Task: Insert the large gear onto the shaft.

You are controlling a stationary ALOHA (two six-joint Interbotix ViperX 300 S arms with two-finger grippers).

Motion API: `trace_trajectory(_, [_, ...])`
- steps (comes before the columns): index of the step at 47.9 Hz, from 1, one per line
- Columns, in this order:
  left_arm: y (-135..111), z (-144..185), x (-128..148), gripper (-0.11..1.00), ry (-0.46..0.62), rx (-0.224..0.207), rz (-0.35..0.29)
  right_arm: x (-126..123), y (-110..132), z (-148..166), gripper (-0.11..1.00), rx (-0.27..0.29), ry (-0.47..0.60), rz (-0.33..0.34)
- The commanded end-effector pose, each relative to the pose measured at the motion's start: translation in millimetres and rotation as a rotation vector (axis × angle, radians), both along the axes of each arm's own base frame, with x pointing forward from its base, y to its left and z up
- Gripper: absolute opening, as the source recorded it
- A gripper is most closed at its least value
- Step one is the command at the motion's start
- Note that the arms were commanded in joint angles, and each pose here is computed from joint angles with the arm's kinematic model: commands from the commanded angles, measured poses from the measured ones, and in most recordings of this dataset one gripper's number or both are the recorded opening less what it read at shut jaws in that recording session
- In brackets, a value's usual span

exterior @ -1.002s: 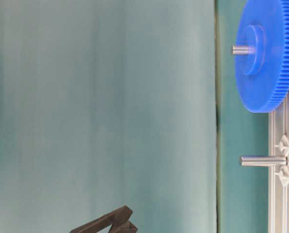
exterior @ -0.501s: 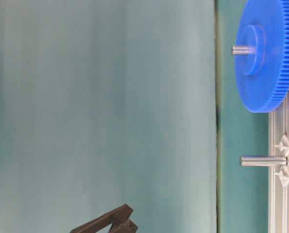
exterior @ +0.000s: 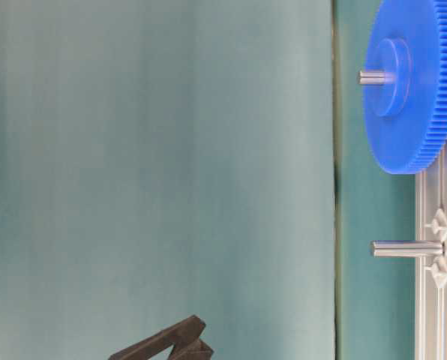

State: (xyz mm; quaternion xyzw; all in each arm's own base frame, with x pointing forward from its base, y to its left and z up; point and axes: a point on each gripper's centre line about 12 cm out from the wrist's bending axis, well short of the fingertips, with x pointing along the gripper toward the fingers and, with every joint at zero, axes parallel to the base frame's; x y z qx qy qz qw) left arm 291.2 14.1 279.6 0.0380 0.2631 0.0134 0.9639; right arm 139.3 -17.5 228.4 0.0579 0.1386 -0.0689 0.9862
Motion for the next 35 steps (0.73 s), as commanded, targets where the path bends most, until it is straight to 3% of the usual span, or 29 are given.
trace_trajectory(1, [-0.9, 5.9, 1.1, 0.87, -0.023, 0.0, -0.003, 2.7, 0.2, 5.2, 0.7, 0.009, -0.01, 0.001])
trace_trajectory(35, [-0.9, 6.5, -0.3, 0.87, -0.026, -0.007, 0.001, 2.6, 0.0, 4.5, 0.7, 0.009, -0.009, -0.001])
